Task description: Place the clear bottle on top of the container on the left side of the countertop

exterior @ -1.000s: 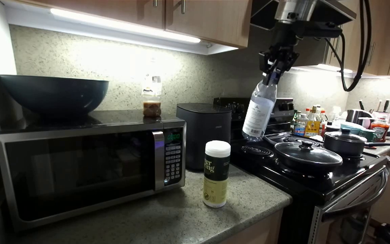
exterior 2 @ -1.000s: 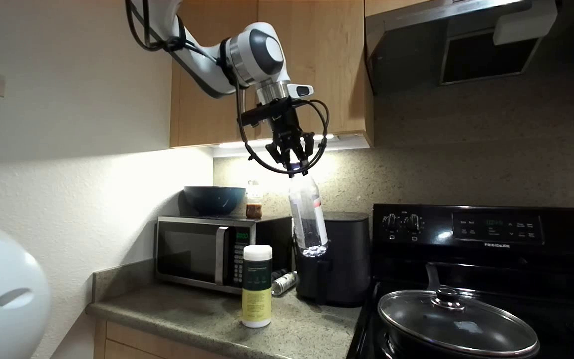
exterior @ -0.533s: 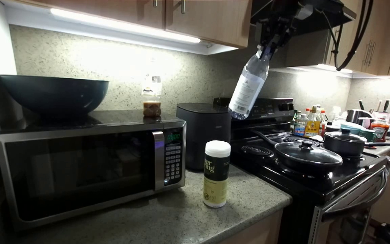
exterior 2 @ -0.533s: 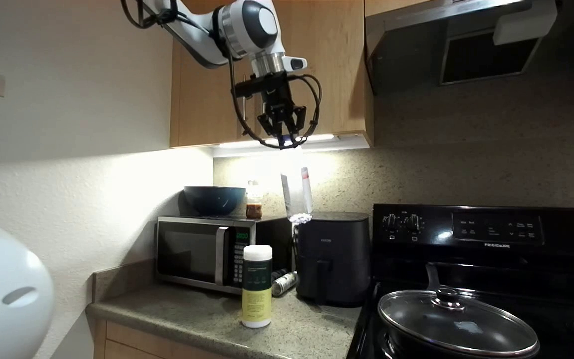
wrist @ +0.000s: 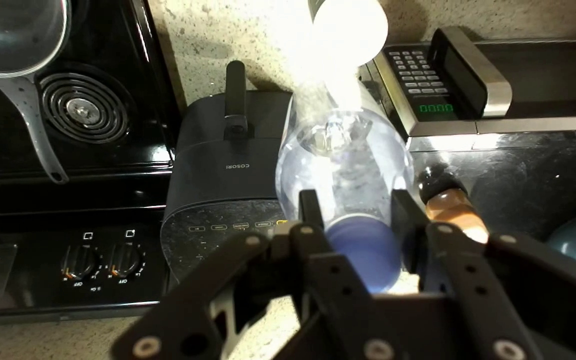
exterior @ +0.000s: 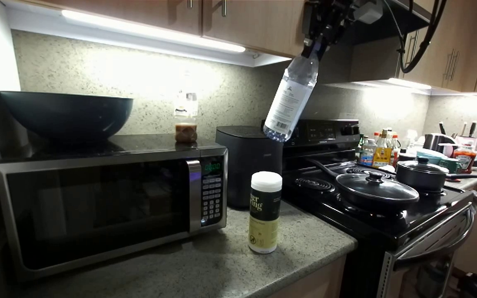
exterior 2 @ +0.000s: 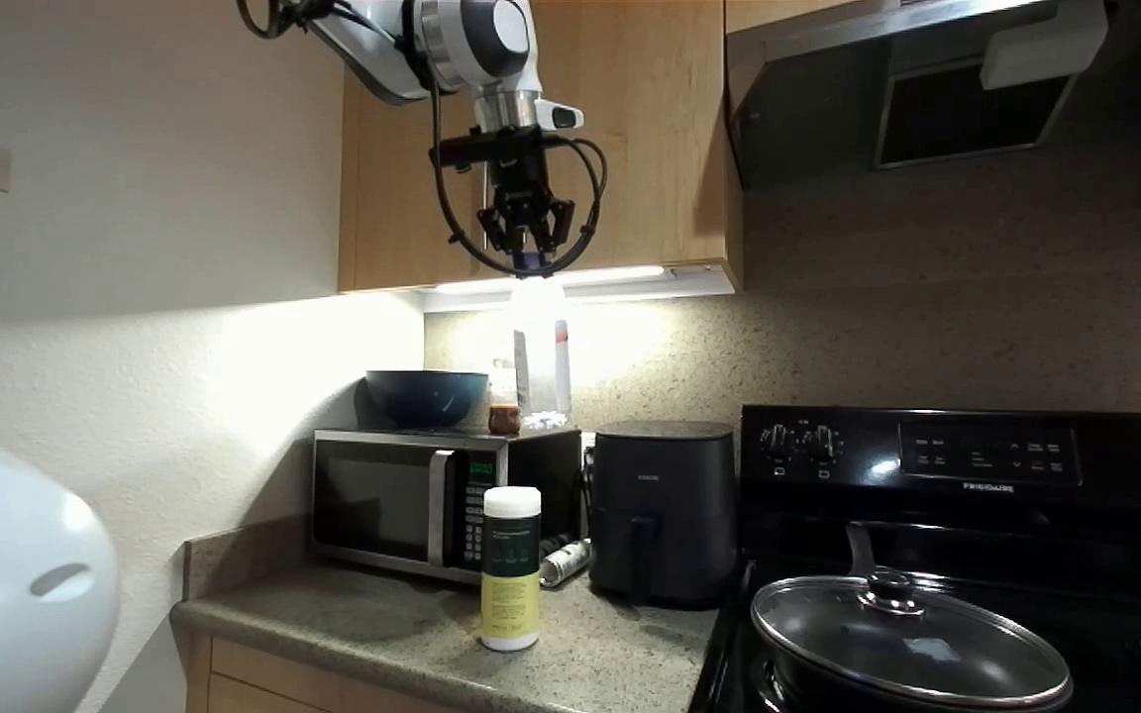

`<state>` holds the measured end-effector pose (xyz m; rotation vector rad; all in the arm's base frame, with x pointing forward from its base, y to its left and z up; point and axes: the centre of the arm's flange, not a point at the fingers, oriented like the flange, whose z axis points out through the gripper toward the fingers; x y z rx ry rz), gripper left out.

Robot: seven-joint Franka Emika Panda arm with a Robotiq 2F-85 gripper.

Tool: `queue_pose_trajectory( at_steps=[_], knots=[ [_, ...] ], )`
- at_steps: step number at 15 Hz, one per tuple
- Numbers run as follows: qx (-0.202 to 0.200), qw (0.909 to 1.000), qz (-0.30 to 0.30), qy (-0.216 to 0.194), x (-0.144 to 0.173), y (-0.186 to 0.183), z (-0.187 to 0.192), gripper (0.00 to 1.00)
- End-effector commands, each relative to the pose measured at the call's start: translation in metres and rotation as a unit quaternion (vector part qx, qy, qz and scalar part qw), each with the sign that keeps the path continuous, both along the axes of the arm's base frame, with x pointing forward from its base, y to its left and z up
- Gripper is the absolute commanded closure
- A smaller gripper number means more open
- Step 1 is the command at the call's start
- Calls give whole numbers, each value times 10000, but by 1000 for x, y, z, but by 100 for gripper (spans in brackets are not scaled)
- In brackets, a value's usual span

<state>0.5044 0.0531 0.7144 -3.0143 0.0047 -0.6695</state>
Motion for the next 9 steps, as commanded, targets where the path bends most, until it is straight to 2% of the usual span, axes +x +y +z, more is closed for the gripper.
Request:
queue_pose_trajectory(
  at_steps=[1,2,3,6,9],
  knots=[
    [0,10000,-7,1,0,-1,0,62],
    [2,10000,-19,1,0,-2,0,62],
    [3,10000,-23,1,0,-3,0,87],
    [194,9996,69,180,12,7,-3,87],
    [130,9988,168,431,22,24,-11,87]
  ],
)
